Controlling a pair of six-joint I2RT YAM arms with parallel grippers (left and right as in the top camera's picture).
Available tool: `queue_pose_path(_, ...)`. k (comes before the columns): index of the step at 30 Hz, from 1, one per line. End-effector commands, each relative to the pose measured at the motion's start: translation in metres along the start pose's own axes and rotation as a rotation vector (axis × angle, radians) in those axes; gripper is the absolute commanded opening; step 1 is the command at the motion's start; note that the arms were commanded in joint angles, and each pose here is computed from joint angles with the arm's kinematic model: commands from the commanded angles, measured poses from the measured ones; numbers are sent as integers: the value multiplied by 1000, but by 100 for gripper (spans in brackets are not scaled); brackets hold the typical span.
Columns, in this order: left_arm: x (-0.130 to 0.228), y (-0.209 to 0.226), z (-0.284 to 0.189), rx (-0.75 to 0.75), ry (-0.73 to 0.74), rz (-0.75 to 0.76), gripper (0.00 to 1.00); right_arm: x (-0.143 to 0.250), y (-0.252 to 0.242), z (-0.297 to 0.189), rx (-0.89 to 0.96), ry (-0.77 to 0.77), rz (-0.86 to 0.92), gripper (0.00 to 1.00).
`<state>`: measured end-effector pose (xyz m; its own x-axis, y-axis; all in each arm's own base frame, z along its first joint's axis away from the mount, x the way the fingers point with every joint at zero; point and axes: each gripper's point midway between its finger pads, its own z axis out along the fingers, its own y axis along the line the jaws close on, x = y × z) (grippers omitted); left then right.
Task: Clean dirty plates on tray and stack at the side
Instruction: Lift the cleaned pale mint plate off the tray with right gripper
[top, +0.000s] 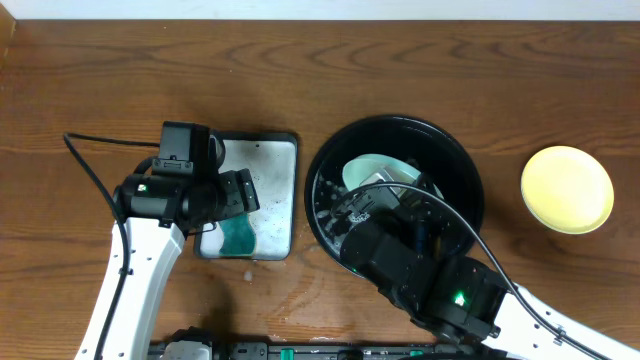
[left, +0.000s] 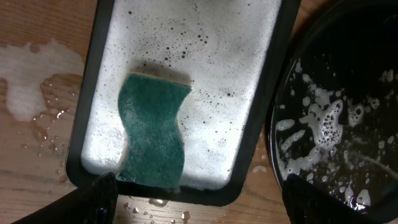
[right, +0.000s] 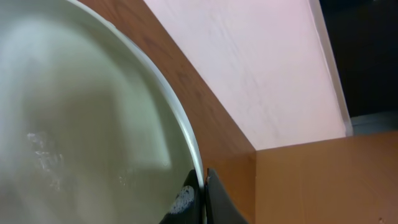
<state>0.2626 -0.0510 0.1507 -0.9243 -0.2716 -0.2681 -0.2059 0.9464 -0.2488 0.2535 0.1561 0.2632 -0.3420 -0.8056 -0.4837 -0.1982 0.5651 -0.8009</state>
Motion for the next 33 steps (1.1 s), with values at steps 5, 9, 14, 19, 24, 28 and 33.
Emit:
queue_pose_path(5, -5, -2, -5, 9, -15, 11, 85, -7, -13, -7, 40, -22, 12, 1)
queue_pose_path(9, -5, -2, -5, 9, -15, 11, 85, -7, -13, -7, 40, -22, 12, 1)
queue_pose_path(14, -5, -2, -5, 9, -15, 11, 85, -7, -13, -7, 40, -22, 5, 1)
queue_pose_path(19, -5, -2, -5, 8, -15, 12, 86, -7, -13, -7, 40, -22, 5, 1)
queue_pose_path(24, -5, -2, -5, 8, -15, 12, 86, -7, -13, -7, 40, -22, 5, 1)
queue_pose_path(28, -5, -2, -5, 9, -15, 11, 86, -7, -13, -7, 40, -22, 5, 1)
queue_pose_path(33, -5, -2, -5, 9, -15, 12, 86, -6, -15, -7, 56, -19, 5, 1)
